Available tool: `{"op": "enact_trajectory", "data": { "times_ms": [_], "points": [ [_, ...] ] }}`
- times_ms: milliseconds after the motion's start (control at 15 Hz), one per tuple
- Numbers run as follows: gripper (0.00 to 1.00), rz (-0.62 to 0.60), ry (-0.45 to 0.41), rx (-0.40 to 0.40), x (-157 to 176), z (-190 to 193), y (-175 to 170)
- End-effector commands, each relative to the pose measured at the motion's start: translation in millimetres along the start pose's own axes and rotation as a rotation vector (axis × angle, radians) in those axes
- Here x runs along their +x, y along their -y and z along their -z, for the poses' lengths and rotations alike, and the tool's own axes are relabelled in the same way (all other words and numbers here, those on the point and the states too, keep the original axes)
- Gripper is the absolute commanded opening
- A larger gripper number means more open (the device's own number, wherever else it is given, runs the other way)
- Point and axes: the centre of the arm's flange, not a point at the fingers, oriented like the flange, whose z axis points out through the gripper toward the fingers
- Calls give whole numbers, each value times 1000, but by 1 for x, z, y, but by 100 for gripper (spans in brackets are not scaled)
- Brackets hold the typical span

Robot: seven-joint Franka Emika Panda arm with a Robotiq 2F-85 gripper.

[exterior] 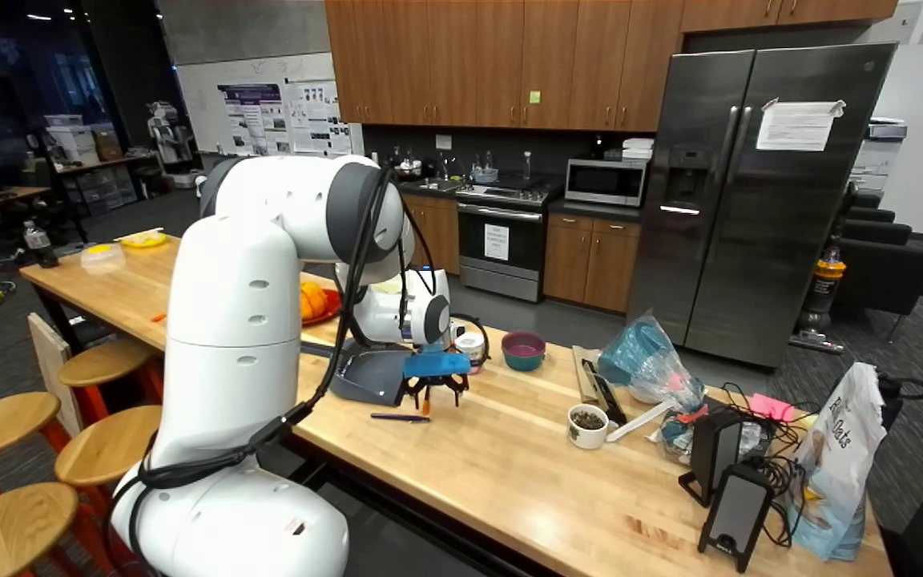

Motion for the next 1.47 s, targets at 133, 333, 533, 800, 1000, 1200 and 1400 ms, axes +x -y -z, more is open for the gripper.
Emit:
{"op": "enact_trajectory", "data": {
  "times_ms": [133, 333, 533, 800, 1000, 1200, 1400],
  "points": [
    [75, -70, -68, -9, -10, 1, 3],
    [62, -93, -86, -15, -11, 0, 1],
    [36, -109, -85, -21, -11, -3, 0],
    [10, -109, -83, -30, -9, -2, 8],
    [0, -102, -79, -44, -7, 1, 15],
    [4, -100, -77, -44, -4, 8, 18],
    [4, -73, -74, -51, -1, 19, 26]
  ]
}}
